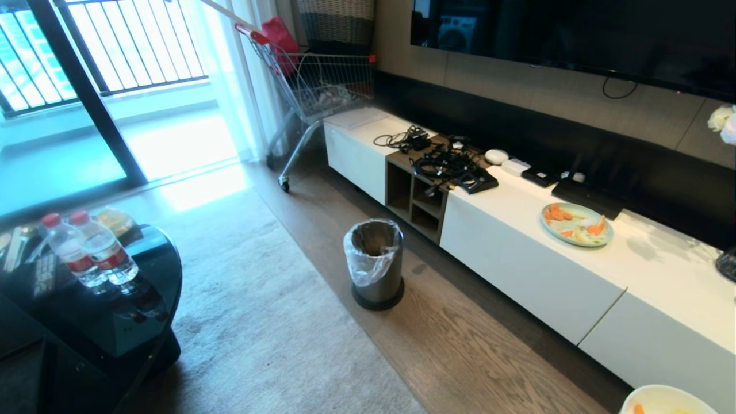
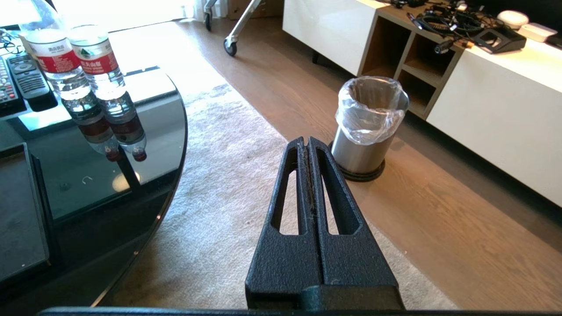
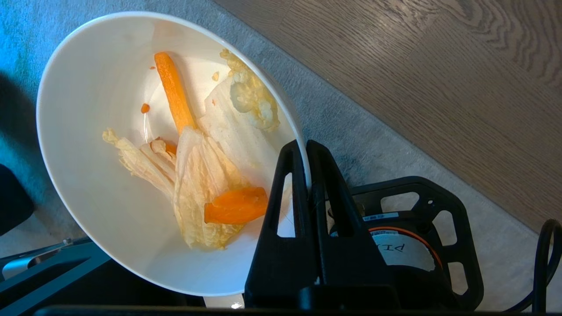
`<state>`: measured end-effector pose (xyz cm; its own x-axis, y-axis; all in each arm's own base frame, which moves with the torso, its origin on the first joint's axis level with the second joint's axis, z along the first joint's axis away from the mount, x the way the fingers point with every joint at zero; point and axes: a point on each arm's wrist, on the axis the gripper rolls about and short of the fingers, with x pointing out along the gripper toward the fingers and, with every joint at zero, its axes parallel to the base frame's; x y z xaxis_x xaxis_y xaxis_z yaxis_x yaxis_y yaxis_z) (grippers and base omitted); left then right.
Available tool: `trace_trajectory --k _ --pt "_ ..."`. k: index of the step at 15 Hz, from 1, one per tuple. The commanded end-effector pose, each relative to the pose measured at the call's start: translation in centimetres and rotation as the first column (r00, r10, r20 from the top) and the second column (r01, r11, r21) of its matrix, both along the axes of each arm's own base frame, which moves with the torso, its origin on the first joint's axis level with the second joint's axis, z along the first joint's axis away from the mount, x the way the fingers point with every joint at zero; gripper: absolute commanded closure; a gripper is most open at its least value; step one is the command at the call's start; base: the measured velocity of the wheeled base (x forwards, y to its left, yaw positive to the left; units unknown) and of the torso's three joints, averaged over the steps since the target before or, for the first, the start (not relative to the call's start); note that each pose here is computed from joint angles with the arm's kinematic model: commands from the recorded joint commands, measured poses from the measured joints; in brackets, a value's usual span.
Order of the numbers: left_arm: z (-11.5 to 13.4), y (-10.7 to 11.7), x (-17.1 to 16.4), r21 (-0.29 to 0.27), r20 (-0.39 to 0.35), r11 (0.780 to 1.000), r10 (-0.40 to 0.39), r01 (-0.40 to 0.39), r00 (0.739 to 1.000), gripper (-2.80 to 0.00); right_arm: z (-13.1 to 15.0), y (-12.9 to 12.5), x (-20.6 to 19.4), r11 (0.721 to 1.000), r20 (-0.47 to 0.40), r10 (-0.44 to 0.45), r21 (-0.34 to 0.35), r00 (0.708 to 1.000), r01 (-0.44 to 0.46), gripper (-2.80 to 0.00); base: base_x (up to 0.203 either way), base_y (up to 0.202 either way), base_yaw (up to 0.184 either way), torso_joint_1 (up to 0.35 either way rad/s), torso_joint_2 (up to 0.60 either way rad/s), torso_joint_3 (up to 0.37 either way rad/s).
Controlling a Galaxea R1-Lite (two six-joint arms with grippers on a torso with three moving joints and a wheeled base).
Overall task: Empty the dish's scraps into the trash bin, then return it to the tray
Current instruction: Move the bowl over the trash can
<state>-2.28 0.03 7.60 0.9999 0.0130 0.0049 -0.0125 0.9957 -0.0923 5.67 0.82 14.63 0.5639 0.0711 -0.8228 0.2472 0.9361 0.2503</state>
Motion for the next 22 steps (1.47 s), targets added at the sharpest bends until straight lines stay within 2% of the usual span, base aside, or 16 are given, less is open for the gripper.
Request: trace_trajectory --k 1,17,22 --pt "0.01 0.00 0.00 -0.001 0.001 1.000 0.001 -0.001 1.000 0.00 0.07 0.02 0.04 1.000 0.001 0.001 0.002 1.000 -0.001 0.00 0.000 0.000 0.000 0.000 0.00 0.000" --pt "0.01 0.00 0.00 0.000 0.001 1.000 0.001 -0.001 1.000 0.00 0.52 0.04 0.27 1.000 0.011 -0.005 0.008 1.000 0.005 0.00 0.000 0.000 0.000 0.000 0.00 0.000" --pt "0.01 0.00 0.00 0.000 0.001 1.000 0.001 -0.001 1.000 0.00 0.62 0.04 0.29 1.000 0.015 -0.007 0.006 1.000 0.007 0.00 0.167 0.000 -0.001 0.005 0.00 0.002"
